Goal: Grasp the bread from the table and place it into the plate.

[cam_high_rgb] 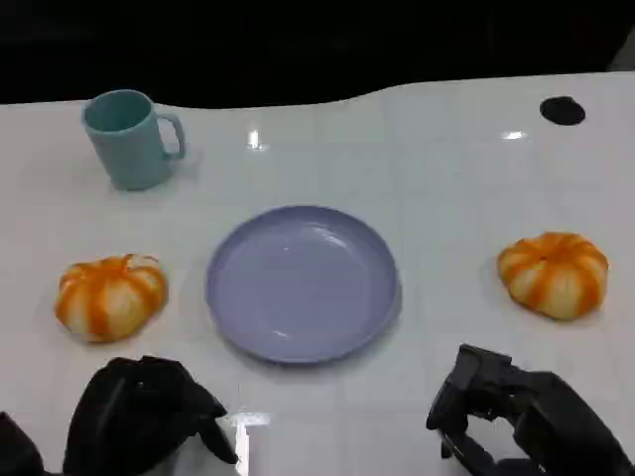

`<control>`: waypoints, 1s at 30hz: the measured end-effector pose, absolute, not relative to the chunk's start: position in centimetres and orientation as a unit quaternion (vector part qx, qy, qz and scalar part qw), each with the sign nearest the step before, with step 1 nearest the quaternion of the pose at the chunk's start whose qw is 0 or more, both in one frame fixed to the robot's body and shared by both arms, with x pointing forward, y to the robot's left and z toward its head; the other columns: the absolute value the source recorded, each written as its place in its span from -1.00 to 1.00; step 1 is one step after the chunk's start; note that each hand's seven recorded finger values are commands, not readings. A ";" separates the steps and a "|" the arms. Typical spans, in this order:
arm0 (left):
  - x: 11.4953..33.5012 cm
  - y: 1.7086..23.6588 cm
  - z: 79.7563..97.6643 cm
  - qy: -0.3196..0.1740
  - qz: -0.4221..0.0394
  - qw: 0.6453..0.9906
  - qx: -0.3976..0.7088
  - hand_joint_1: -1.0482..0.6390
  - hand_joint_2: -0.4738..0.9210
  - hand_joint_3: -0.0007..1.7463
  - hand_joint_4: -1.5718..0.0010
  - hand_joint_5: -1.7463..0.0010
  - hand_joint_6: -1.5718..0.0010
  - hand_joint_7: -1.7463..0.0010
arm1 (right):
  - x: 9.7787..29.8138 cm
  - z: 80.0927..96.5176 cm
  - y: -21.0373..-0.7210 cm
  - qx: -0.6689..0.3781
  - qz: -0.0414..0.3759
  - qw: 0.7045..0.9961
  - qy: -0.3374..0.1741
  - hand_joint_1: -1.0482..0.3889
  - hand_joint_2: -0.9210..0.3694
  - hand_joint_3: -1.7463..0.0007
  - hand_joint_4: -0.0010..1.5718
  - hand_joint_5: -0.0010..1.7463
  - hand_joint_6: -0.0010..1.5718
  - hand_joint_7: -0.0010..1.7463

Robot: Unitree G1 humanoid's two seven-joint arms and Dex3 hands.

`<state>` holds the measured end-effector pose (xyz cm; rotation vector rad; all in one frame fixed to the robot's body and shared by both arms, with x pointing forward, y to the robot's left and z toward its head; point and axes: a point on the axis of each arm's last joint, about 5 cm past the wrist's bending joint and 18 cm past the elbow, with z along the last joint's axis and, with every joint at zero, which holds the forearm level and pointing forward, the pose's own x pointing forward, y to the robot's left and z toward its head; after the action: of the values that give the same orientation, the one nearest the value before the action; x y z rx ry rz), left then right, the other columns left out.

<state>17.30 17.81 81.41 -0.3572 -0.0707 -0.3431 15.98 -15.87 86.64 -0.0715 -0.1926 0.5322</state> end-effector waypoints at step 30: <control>17.3 17.8 81.4 -0.035 -0.170 0.969 -0.177 -0.99 0.81 -1.00 -1.00 0.19 -1.00 0.59 | 16.0 86.6 -15.9 -0.033 0.262 0.960 -0.089 0.23 -0.58 -0.04 -0.32 0.93 -0.33 0.58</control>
<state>17.30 17.81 81.41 -0.3571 -0.0706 -0.3429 15.98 -15.85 86.64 -0.0674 -0.1809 0.5306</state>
